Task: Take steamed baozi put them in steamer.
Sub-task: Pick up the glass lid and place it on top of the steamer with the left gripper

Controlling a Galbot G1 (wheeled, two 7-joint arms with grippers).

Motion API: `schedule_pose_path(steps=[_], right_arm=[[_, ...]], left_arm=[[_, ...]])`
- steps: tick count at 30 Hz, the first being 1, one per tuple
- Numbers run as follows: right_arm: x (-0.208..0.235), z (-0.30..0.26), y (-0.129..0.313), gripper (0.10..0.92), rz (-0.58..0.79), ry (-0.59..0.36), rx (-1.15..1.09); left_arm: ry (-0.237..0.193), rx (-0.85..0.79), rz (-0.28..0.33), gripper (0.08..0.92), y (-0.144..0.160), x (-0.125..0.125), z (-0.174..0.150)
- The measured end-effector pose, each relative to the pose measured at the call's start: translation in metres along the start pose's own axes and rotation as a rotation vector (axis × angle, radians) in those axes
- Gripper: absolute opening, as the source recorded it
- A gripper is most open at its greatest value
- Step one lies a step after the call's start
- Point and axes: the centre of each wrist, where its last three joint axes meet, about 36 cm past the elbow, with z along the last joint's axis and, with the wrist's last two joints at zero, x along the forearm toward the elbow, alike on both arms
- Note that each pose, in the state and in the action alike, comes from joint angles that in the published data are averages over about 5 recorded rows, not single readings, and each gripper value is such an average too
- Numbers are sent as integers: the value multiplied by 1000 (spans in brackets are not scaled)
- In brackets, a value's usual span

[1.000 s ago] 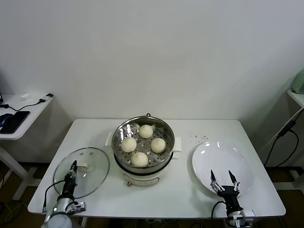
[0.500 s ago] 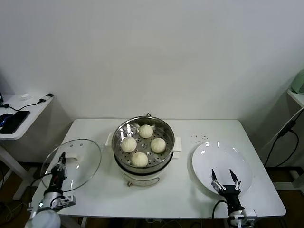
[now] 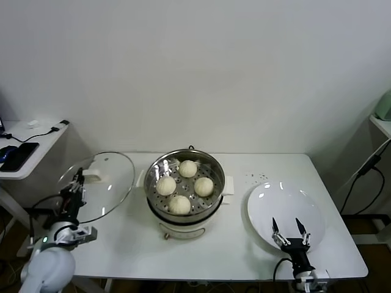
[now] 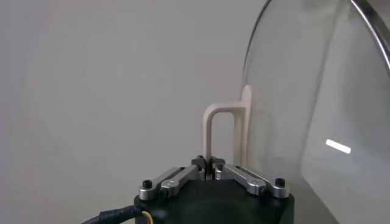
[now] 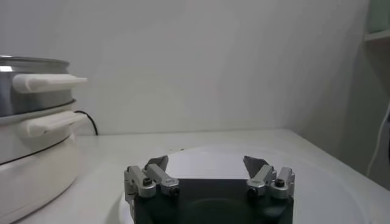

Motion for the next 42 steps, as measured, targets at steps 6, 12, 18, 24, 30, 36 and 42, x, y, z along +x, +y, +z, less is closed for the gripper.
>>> schedule_pose_path(steps=[6,12,18,24,30,36,42], right_arm=[[-1,0,1,823,-4,-4,7],[1,2,3,823,-7,-10,16],[5,4,1,823,-6,-17,21],[8,6,-3,823,0,-27,28],[11,8,-3,823,5,-38,24],[14,11,-3,823,15,-50,19],[15,12,-5,823,25,-63,18]], left_arm=[[-26,15,16,136,20,3,-54],[-36,27,52,137,25,8,-111],[-46,49,74,137,25,16,-164],[-61,64,72,137,23,21,-210],[-78,68,72,136,17,26,-250],[-81,58,69,136,8,27,-279],[-67,28,74,136,-5,24,-293]])
